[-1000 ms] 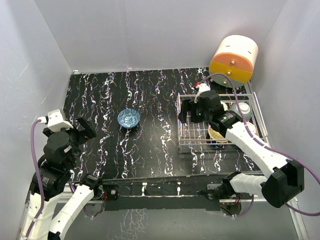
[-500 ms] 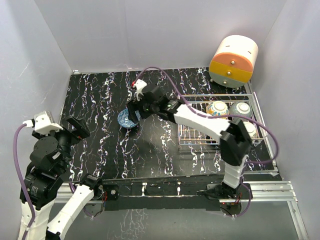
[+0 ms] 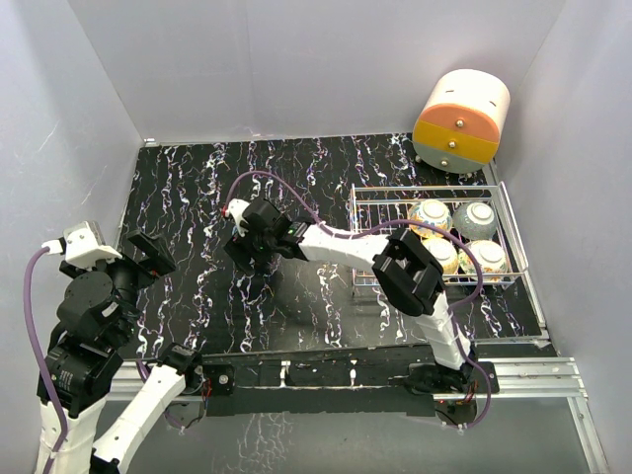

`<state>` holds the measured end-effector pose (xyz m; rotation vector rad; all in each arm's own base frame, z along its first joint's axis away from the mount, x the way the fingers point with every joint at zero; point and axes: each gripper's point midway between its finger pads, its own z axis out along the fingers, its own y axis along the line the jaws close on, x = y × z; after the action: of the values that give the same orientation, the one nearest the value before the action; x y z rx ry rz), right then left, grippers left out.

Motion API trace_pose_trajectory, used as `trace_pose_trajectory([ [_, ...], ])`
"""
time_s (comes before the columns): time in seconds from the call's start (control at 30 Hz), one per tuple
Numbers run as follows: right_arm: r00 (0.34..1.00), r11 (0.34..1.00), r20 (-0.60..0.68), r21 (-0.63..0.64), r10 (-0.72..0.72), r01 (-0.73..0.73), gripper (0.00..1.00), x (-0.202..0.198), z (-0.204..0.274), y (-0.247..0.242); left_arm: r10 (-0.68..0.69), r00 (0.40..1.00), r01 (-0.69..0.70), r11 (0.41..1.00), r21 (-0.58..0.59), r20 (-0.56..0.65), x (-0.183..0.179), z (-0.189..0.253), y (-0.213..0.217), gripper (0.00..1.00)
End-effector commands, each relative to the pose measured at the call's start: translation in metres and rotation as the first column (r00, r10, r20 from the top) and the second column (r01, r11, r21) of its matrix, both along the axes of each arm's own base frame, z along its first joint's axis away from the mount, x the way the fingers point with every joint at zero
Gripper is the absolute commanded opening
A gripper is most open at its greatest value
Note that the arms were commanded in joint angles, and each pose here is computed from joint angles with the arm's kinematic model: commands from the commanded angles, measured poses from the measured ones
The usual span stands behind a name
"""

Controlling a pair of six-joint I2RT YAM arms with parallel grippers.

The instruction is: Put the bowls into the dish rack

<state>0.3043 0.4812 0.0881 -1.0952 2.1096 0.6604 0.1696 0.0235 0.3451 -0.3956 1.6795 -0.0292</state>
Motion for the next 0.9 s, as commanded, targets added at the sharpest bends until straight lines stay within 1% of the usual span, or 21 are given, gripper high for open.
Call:
trace_pose_trajectory([
  [0.0, 0.993, 0.996, 0.118, 0.094, -0.016, 0.005, 0.84, 0.028, 0.032, 0.020, 0.018, 1.000, -0.017, 1.000, 0.017, -0.008, -0.003, -0.003, 0.005, 0.97],
  [0.2, 0.989, 0.999, 0.143, 0.046, -0.027, 0.021, 0.80, 0.039, 0.008, 0.029, 0.027, 1.000, -0.026, 0.999, 0.025, -0.017, -0.004, -0.006, 0.007, 0.97],
  [0.37, 0.975, 0.998, 0.213, 0.007, -0.067, 0.067, 0.78, 0.050, -0.003, 0.032, 0.035, 0.999, -0.034, 0.999, 0.035, -0.022, -0.004, -0.008, 0.009, 0.97],
  [0.5, 0.967, 0.995, 0.237, 0.006, -0.093, 0.095, 0.62, 0.056, -0.006, 0.030, 0.039, 0.999, -0.038, 0.998, 0.042, -0.027, -0.004, -0.010, 0.010, 0.97],
  [0.57, 0.965, 0.995, 0.241, 0.005, -0.098, 0.100, 0.58, 0.057, -0.008, 0.029, 0.041, 0.999, -0.040, 0.998, 0.046, -0.032, -0.004, -0.011, 0.010, 0.97],
  [0.67, 0.966, 0.995, 0.239, 0.004, -0.097, 0.098, 0.40, 0.056, -0.009, 0.028, 0.043, 0.999, -0.042, 0.998, 0.047, -0.031, -0.005, -0.011, 0.011, 0.97],
  [0.73, 0.968, 0.995, 0.231, 0.012, -0.095, 0.095, 0.26, 0.053, -0.008, 0.028, 0.045, 0.999, -0.044, 0.998, 0.047, -0.029, -0.005, -0.011, 0.011, 0.97],
  [0.77, 0.969, 0.995, 0.229, 0.021, -0.095, 0.093, 0.22, 0.052, -0.006, 0.029, 0.046, 0.998, -0.045, 0.998, 0.046, -0.030, -0.005, -0.012, 0.011, 0.97],
  [0.87, 0.972, 0.995, 0.218, 0.062, -0.092, 0.081, 0.13, 0.046, 0.002, 0.029, 0.047, 0.998, -0.045, 0.998, 0.046, -0.031, -0.005, -0.013, 0.011, 0.97],
])
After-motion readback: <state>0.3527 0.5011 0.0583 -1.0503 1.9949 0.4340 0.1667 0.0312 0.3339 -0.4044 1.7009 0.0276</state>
